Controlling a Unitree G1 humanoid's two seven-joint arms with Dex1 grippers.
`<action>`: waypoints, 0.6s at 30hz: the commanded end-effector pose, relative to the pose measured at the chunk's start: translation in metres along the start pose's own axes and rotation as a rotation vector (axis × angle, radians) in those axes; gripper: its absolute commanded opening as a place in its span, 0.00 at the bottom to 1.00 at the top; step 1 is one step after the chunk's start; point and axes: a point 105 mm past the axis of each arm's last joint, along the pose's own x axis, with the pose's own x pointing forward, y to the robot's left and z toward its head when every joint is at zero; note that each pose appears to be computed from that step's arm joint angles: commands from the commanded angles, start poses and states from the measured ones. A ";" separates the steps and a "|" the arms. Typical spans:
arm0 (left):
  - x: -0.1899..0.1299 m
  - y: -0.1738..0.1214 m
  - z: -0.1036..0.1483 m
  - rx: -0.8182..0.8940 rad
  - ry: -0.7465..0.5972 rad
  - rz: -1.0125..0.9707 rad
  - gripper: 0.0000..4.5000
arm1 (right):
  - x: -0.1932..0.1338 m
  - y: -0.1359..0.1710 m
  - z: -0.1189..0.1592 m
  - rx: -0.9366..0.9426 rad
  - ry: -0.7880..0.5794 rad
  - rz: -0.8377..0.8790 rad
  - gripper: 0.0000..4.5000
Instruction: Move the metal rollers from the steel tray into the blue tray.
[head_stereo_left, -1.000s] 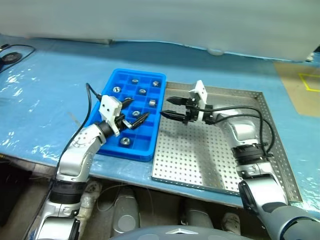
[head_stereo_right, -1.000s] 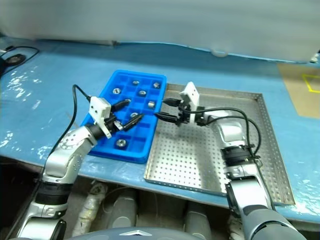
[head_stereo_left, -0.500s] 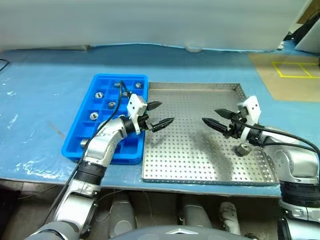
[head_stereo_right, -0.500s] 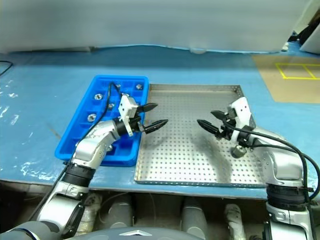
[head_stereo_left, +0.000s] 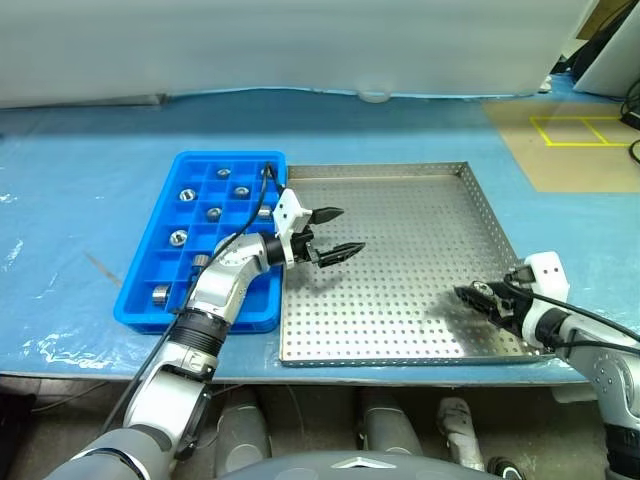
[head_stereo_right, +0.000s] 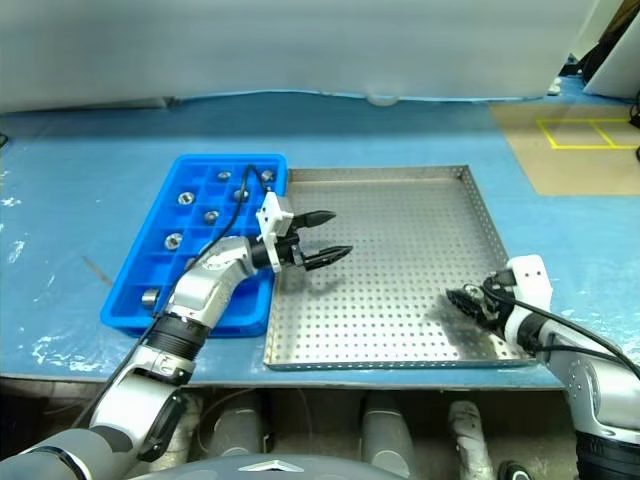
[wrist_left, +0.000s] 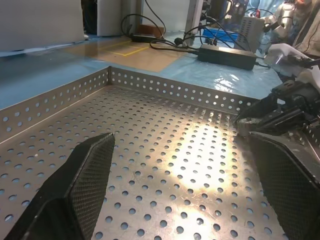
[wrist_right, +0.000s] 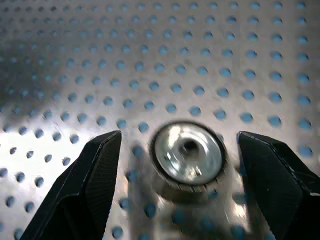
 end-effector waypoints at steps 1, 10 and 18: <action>0.003 0.001 0.009 0.046 -0.022 -0.014 1.00 | -0.008 -0.009 -0.001 -0.027 0.020 -0.068 0.73; -0.009 0.020 0.017 0.092 -0.031 0.077 1.00 | 0.006 0.014 0.045 -0.093 -0.175 0.054 0.36; -0.044 0.042 0.036 0.110 -0.072 0.270 1.00 | 0.032 0.087 0.115 -0.176 -0.392 0.407 0.36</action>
